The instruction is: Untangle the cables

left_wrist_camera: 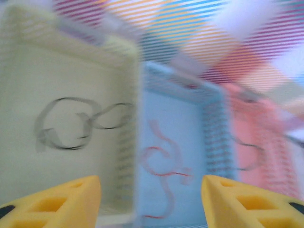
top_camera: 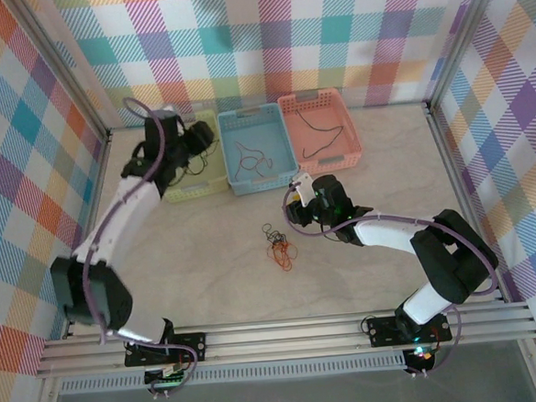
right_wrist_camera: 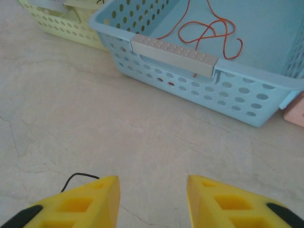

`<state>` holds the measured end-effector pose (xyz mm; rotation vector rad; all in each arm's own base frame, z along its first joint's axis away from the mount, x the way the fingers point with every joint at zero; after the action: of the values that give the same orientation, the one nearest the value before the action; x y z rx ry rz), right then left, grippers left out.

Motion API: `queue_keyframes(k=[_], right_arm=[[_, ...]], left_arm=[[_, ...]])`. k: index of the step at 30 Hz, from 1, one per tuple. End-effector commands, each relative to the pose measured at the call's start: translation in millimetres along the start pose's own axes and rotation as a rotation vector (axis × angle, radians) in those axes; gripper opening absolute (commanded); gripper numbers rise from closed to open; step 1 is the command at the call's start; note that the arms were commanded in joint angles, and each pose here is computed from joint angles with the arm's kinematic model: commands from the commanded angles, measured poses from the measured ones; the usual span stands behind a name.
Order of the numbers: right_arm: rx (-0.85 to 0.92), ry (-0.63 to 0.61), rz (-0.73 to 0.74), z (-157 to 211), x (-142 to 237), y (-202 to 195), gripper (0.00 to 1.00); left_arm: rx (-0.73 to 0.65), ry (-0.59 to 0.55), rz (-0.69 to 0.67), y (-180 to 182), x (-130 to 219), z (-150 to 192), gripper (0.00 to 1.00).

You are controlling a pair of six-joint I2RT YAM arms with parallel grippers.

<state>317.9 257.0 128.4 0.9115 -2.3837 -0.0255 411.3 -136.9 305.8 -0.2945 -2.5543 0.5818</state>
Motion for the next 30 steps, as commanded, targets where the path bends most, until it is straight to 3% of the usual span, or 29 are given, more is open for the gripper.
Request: queue_keyframes(k=[1,6,10,15,19,30], right_arm=[[0.008,-0.036,-0.040,-9.3,3.1,8.7,0.44],[0.005,-0.041,-0.023,-9.8,4.1,6.4,0.48],[0.006,-0.026,-0.038,-7.3,2.8,8.2,0.48],[0.026,0.023,-0.179,-2.1,-5.3,27.2,0.49],[0.031,0.081,-0.280,3.0,-11.2,41.8,0.50],[0.142,0.241,-0.370,29.4,-30.5,70.7,0.51]], left_arm=[[0.030,0.051,0.121,-13.4,-12.6,49.6,0.57],[0.039,0.115,0.168,-6.7,-9.5,107.4,0.55],[0.012,0.160,0.204,-12.8,-7.4,123.4,0.54],[-0.060,0.196,0.221,-17.4,3.0,147.4,0.53],[-0.090,0.148,0.187,-8.3,13.4,155.5,0.52],[-0.061,0.115,0.147,-0.8,27.8,151.2,0.51]])
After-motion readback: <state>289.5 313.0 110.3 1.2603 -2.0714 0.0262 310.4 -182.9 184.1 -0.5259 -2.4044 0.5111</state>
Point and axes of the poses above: each hand's point on the last joint's axis, 136 mm out from that joint toward the fingers, its own x axis back along the fingers, its own y axis along the line the jaws close on, z = x × y, the point moved 3 cm from there along x, back along the fingers, and after that the axes turned 7 degrees about -x, right-handed, at the moved point
